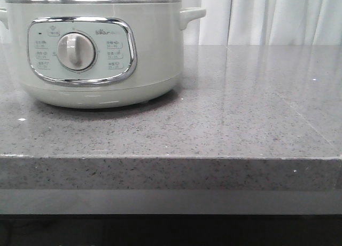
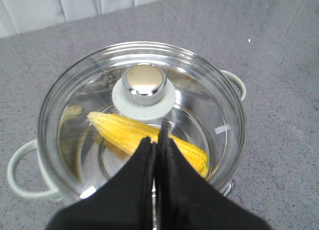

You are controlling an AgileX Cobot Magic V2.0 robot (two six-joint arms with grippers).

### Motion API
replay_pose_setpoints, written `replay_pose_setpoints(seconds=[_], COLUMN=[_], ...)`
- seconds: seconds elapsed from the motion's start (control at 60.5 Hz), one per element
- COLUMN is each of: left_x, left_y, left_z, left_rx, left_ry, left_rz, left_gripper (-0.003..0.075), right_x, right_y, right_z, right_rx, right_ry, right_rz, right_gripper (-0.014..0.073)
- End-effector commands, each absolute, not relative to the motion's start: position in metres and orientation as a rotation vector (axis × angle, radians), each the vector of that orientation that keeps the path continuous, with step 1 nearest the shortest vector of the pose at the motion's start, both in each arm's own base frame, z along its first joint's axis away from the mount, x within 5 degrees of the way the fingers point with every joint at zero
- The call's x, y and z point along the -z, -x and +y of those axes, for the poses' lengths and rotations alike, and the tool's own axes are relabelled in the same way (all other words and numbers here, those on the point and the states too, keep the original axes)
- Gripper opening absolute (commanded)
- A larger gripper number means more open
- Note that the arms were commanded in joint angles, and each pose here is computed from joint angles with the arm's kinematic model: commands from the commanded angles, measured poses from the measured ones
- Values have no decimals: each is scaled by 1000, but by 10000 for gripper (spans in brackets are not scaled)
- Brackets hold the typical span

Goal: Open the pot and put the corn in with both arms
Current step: 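Release the lid knob and raise the left gripper away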

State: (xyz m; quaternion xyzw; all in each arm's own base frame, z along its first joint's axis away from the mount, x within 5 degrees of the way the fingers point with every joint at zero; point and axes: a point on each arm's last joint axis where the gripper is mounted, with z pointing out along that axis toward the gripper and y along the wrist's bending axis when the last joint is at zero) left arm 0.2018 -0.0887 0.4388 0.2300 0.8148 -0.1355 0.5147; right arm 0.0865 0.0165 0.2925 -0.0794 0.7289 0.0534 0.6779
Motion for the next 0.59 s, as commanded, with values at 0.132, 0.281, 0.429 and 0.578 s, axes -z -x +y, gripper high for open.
replay_pose_setpoints(seconds=[0.132,0.281,0.429,0.578], left_x=[-423,-391,-364,-347], left_y=[-144,-109,-81,-63], left_z=[-64,-47,-36,-29], left_rx=[324,312,311,313], left_ry=[-420,-363,-336,-332], left_rz=[1687,1582,1514,1482], left_gripper=[-18,-18,-18,-18], right_x=[-308,-307,-307,-307], right_y=[-87,-87,-87,-87], right_z=[15,15,15,15], right_rx=[-108,-108,-108,-108], right_ry=[163,163,163,164], right_rz=[1541,1542,1543,1545], right_gripper=[-67,-67,-67,-67])
